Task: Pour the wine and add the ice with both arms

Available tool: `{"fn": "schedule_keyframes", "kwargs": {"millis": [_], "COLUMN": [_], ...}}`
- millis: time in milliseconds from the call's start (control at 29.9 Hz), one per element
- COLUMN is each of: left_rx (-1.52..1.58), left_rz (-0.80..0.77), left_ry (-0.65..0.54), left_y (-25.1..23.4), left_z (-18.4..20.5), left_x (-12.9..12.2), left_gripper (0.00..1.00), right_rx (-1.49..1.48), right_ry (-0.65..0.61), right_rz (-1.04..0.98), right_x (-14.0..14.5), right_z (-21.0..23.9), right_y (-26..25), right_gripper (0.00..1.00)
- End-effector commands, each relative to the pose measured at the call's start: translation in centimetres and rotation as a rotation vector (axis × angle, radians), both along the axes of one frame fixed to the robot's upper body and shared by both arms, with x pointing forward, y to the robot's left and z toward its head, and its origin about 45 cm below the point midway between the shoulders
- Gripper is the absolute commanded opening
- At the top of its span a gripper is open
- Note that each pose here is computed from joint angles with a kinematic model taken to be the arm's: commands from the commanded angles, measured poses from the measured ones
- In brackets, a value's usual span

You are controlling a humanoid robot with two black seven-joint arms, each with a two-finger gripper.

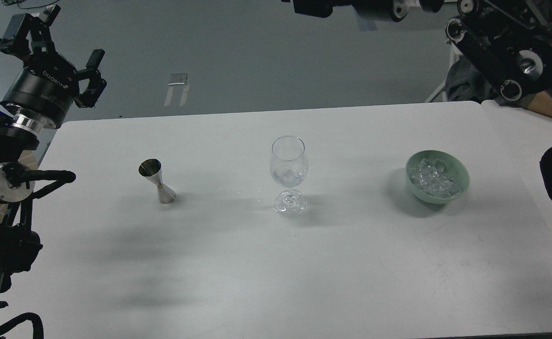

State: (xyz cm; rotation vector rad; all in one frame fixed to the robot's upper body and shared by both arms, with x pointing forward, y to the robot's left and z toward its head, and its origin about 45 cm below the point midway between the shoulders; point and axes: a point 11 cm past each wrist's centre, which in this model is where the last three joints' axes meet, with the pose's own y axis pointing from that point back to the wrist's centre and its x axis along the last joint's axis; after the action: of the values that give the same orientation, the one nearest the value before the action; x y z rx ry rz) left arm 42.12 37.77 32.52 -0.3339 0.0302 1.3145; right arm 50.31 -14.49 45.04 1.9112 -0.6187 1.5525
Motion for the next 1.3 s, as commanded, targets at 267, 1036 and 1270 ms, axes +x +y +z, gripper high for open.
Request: {"fn": "schedule_keyframes", "kwargs": {"millis": [267,1036,1270], "left_rx": [-0.145,-0.313,-0.471], "left_rz": [-0.034,-0.152,-0.233], "left_ry": [0.115,0.072,0.088], "left_y": [-3.6,-9.4,-11.0], "left_z": [-0.3,-2.1,-2.2], "left_x": [5.3,7.1,7.6], "left_gripper": [0.98,0.98,0.98], "right_rx": [0.654,1.583,1.765], "right_ry": [0.072,0.524,0.604], "right_rz": [-0.281,-0.364,-0.359], "right_x": [4.6,3.2,3.2], "right_z": [-0.6,-11.0,-11.9], "right_y": [-5.8,-7.7,-7.5], "right_gripper": [1.0,1.0,1.0]}}
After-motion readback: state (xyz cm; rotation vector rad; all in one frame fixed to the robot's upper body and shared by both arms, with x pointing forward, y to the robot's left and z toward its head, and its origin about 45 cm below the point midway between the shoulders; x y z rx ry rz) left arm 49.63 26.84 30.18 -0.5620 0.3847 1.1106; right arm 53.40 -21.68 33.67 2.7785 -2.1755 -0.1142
